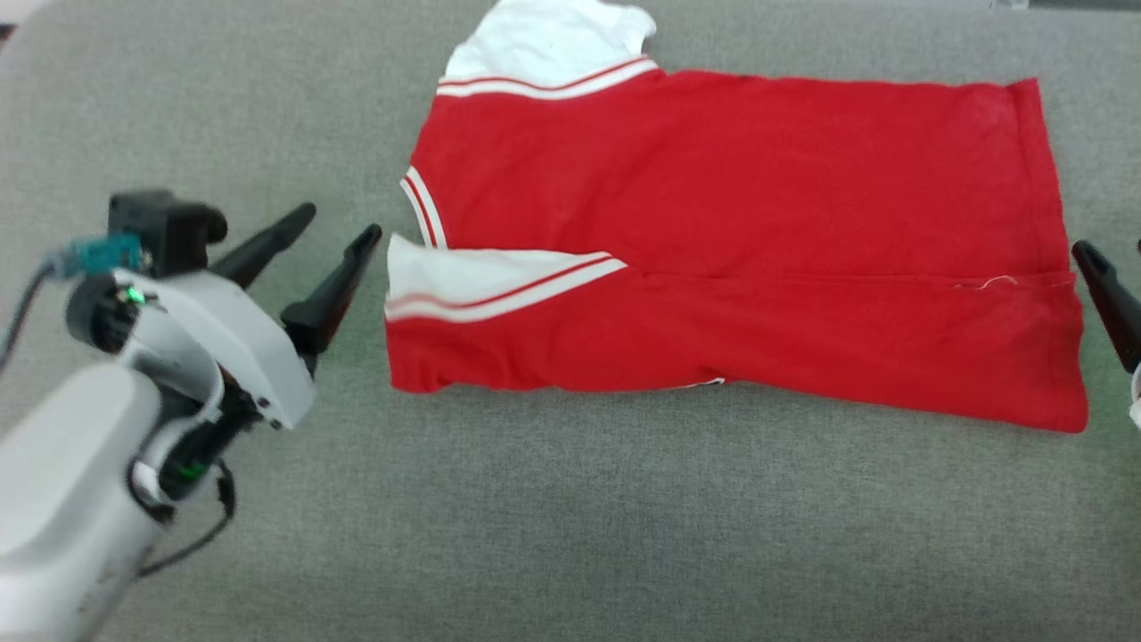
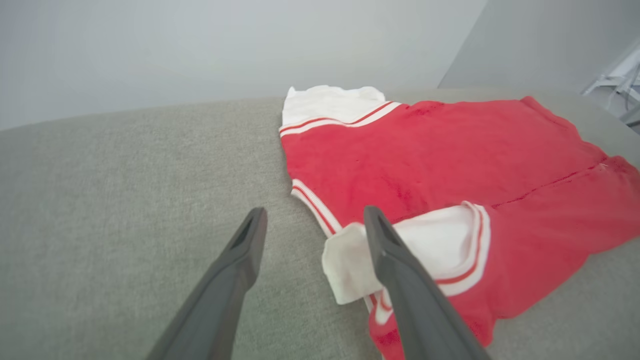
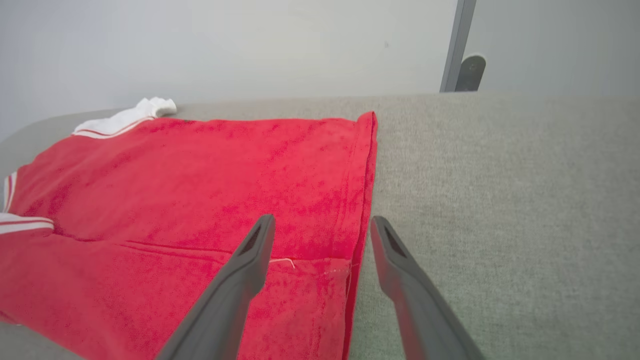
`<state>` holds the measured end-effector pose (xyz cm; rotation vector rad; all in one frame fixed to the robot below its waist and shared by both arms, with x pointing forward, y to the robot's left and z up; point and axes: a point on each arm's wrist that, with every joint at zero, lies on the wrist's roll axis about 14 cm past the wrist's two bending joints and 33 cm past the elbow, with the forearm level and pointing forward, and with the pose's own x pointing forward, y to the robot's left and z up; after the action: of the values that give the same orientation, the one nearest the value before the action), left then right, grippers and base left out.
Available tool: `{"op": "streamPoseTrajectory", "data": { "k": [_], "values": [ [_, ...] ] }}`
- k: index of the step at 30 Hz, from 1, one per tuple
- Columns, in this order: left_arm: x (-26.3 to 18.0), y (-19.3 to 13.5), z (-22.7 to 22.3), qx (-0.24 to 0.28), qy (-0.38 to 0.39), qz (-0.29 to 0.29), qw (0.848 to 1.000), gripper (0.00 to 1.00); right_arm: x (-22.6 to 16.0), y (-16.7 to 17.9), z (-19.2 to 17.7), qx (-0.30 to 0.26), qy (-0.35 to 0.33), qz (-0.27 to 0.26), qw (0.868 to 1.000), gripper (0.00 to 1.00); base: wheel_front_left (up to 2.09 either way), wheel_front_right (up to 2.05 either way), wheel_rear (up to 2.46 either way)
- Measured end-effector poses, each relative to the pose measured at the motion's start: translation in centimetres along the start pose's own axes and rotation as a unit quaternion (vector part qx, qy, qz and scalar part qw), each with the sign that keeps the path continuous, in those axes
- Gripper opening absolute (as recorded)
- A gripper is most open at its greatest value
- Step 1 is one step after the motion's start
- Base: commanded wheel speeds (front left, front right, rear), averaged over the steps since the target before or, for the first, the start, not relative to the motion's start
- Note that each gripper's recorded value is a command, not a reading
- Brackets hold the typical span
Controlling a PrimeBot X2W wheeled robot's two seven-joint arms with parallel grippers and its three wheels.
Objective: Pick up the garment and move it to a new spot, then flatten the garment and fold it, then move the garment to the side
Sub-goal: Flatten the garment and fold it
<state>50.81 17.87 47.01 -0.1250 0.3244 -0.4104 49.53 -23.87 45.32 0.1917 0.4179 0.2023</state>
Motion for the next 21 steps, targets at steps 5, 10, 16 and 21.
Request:
{"op": "streamPoseTrajectory", "data": {
  "k": [5,10,16,21],
  "values": [
    [-1.5,0.1,2.0,0.061,0.083,0.005,0.995,1.0,-1.3,0.6,3.1,-0.006,-0.06,-0.001,0.998,1.0,0.0,0.0,0.0],
    [-2.9,-1.4,0.3,0.055,0.208,-0.008,0.976,1.0,-2.3,1.3,4.4,-0.015,-0.081,0.003,0.997,1.0,0.0,0.0,0.0],
    [-3.9,-2.8,-3.7,0.003,0.349,-0.021,0.937,1.0,-2.5,1.5,4.3,-0.013,-0.078,0.004,0.997,1.0,0.0,0.0,0.0],
    [-2.8,-3.5,-5.9,-0.011,0.395,-0.019,0.918,1.0,-2.3,1.3,3.7,-0.009,-0.068,0.002,0.998,1.0,0.0,0.0,0.0]
  ]
}}
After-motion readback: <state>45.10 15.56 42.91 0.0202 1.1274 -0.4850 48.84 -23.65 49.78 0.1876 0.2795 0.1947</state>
